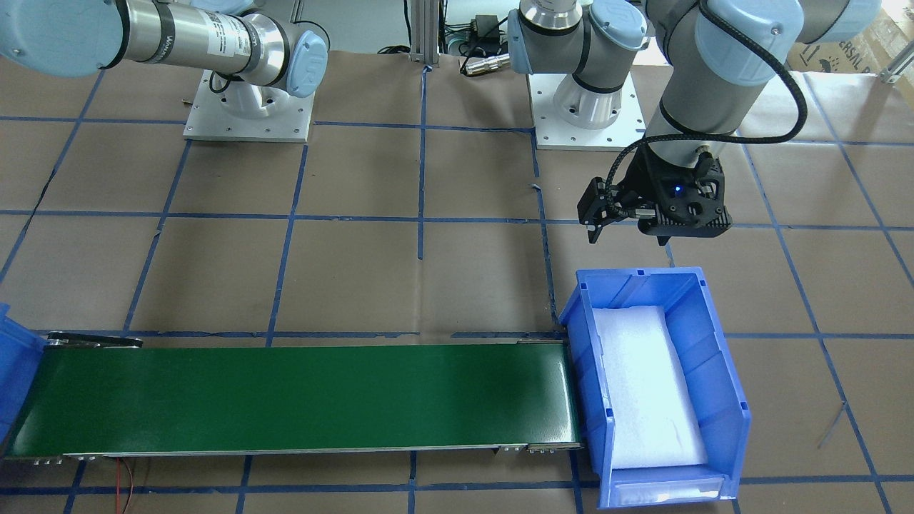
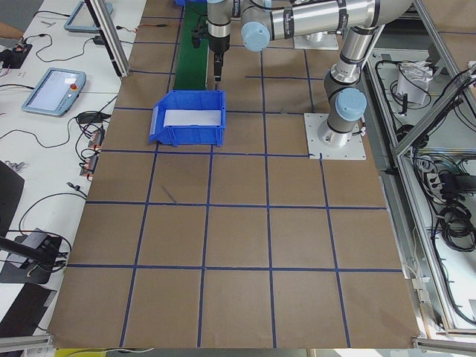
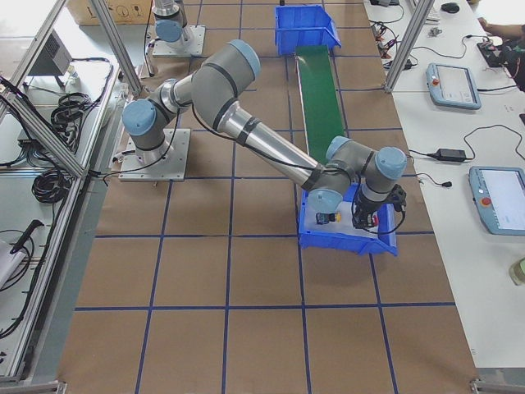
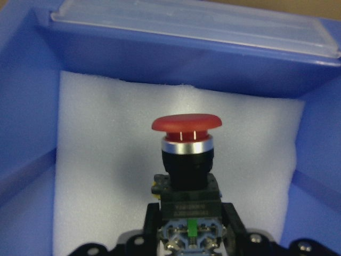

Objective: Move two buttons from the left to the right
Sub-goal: 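Lower the red button onto the foam and open the right gripper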

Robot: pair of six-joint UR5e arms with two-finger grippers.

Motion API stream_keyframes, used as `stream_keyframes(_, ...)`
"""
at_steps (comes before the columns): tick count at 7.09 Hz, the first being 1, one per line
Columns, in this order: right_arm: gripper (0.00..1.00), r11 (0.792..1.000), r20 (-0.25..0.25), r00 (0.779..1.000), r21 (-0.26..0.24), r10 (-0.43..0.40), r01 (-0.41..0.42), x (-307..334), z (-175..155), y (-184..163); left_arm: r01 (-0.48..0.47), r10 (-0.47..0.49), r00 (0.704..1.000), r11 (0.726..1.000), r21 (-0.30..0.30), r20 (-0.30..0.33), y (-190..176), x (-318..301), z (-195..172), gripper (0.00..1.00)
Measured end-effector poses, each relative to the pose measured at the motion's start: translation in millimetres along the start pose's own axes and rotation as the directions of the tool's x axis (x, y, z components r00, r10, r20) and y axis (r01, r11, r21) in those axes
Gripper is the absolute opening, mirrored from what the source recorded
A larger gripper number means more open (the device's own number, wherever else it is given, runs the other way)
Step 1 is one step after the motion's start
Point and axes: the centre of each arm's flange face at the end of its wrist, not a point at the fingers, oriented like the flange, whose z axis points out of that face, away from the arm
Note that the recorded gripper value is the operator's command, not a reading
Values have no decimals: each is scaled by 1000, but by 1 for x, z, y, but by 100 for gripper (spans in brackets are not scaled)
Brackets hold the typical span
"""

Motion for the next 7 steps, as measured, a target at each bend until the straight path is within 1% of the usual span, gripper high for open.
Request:
stream_keyframes(1,62,1000,0,1000,1,-2,2,-1,-1,-1,0,0,1000,1000,1,1,0,0,-1,100)
stream_keyframes(2,62,1000,0,1000,1,-4,4,-3,-1,-2,0,0,1000,1000,1,1,1,0,-1,100)
stream_keyframes(3,68,1000,1,1000,-1,-6,6,-3,-1,-2,0,0,1000,1000,3,1,1,0,-2,100)
stream_keyframes(4,70,1000,2,1000,-1,-6,6,-4,0,-2,0,0,1000,1000,7,1,1,0,-3,100)
stream_keyframes(7,70,1000,-4,1000,8,-7,7,-2,-6,-5,0,0,1000,1000,9,1,2,1,-4,100)
